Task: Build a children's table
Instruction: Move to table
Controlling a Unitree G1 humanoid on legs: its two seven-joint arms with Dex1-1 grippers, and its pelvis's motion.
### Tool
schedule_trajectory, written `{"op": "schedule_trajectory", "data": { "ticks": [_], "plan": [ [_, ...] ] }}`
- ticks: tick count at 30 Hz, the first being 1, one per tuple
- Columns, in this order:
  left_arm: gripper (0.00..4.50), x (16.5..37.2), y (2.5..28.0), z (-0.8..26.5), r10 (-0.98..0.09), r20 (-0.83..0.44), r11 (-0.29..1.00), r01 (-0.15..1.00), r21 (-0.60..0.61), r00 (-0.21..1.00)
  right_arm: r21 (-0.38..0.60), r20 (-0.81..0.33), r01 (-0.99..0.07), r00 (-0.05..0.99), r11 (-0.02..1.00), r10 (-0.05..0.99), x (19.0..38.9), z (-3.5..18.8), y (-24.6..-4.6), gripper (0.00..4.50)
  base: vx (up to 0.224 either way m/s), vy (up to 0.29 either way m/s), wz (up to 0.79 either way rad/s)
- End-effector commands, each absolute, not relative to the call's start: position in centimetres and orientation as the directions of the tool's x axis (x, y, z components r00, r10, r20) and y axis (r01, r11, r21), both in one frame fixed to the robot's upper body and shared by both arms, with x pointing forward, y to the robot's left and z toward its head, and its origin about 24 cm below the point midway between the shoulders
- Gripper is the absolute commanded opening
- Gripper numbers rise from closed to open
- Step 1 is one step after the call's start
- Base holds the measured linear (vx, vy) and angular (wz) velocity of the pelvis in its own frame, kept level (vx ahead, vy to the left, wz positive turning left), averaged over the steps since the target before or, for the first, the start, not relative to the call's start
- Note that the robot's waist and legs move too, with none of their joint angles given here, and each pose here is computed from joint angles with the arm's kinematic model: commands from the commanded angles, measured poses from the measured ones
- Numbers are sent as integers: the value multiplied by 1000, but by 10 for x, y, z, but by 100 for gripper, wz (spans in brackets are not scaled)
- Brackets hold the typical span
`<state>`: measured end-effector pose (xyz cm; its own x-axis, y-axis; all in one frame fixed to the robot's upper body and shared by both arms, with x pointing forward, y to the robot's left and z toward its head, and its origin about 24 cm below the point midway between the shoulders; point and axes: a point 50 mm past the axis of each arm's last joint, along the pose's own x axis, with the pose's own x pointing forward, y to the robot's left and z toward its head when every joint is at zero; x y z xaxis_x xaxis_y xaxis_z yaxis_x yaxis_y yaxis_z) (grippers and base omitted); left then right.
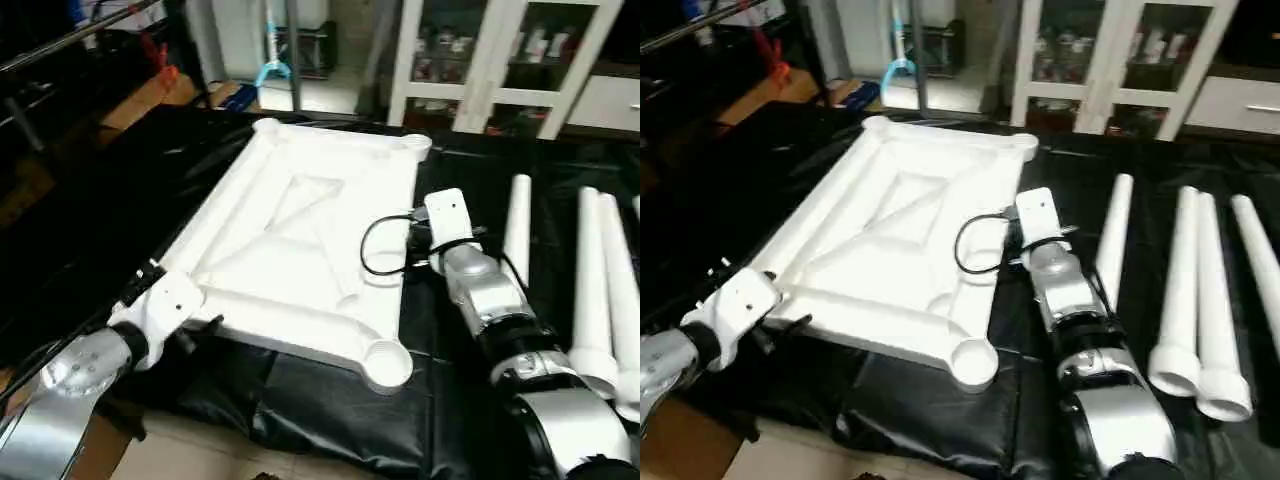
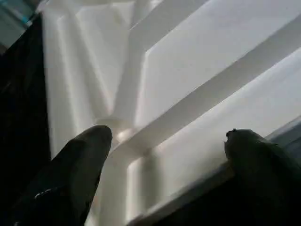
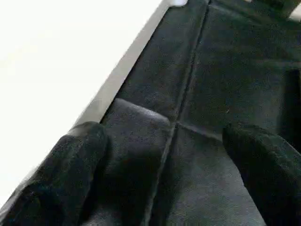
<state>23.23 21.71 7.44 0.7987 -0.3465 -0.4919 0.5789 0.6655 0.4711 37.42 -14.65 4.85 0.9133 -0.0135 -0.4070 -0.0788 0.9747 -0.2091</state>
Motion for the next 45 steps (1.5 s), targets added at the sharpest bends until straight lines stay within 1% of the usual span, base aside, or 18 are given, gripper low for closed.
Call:
{"op": "schedule_trajectory", "data": {
  "ticks": [1, 6, 10, 13, 17, 18, 19, 20, 22, 30, 31, 32, 35, 36, 37, 39, 41, 45],
  "plan": [
    [442, 220, 206, 62, -406, -553, 648, 656, 386, 727, -116, -354, -182, 926, 976, 130, 382, 63, -115, 450, 0, 0, 0],
    [442, 213, 192, 64, -462, -532, 650, 679, 342, 710, -83, -345, -263, 912, 961, 220, 384, 65, -94, 450, 0, 0, 0],
    [442, 210, 168, 61, -527, -497, 643, 706, 297, 689, -58, -303, -292, 916, 955, 262, 388, 75, -78, 450, 0, 0, 0],
    [442, 212, 153, 60, -561, -472, 636, 719, 281, 681, -48, -264, -290, 927, 956, 268, 392, 83, -72, 450, 0, 0, 0],
    [442, 219, 139, 59, -566, -448, 640, 711, 291, 692, -50, -219, -271, 942, 961, 254, 396, 92, -72, 450, 0, 0, 0],
    [442, 226, 136, 58, -542, -435, 653, 686, 320, 719, -40, -196, -253, 950, 967, 241, 397, 96, -75, 450, 0, 0, 0],
    [442, 226, 136, 58, -542, -435, 653, 686, 320, 719, -40, -196, -253, 950, 967, 241, 397, 96, -75, 450, 0, 0, 0],
    [442, 236, 138, 57, -496, -423, 667, 645, 372, 758, -31, -176, -237, 958, 971, 228, 399, 99, -80, 450, 0, 0, 0],
    [442, 246, 144, 60, -443, -401, 681, 592, 431, 802, -38, -150, -228, 964, 973, 220, 400, 101, -86, 450, 0, 0, 0],
    [442, 266, 151, 69, -383, -329, 698, 504, 508, 863, -31, -44, -241, 970, 970, 240, 397, 112, -100, 450, 0, 0, 0],
    [442, 269, 153, 69, -373, -325, 694, 494, 524, 869, -40, -25, -247, 969, 968, 246, 395, 114, -104, 450, 0, 0, 0],
    [442, 275, 153, 71, -372, -311, 694, 485, 533, 875, -77, -10, -259, 966, 963, 259, 389, 113, -114, 450, 0, 0, 0],
    [442, 278, 148, 77, -393, -275, 715, 479, 510, 878, -98, -11, -264, 964, 960, 264, 382, 110, -124, 450, 0, 0, 0],
    [442, 280, 142, 79, -410, -254, 728, 482, 488, 876, -94, -18, -232, 973, 968, 231, 378, 107, -134, 450, 0, 0, 0],
    [442, 280, 142, 79, -410, -254, 728, 482, 488, 876, -94, -18, -232, 973, 968, 231, 378, 107, -134, 450, 0, 0, 0],
    [442, 281, 124, 82, -461, -218, 732, 508, 453, 860, -71, -38, -171, 985, 983, 169, 370, 106, -151, 450, 0, 0, 0],
    [442, 282, 116, 82, -480, -204, 735, 518, 437, 853, -55, -61, -145, 988, 988, 142, 367, 107, -157, 450, 0, 0, 0],
    [442, 280, 105, 88, -529, -164, 729, 545, 415, 832, -80, -178, -110, 979, 991, 95, 360, 105, -164, 450, 0, 0, 0]
  ]
}}
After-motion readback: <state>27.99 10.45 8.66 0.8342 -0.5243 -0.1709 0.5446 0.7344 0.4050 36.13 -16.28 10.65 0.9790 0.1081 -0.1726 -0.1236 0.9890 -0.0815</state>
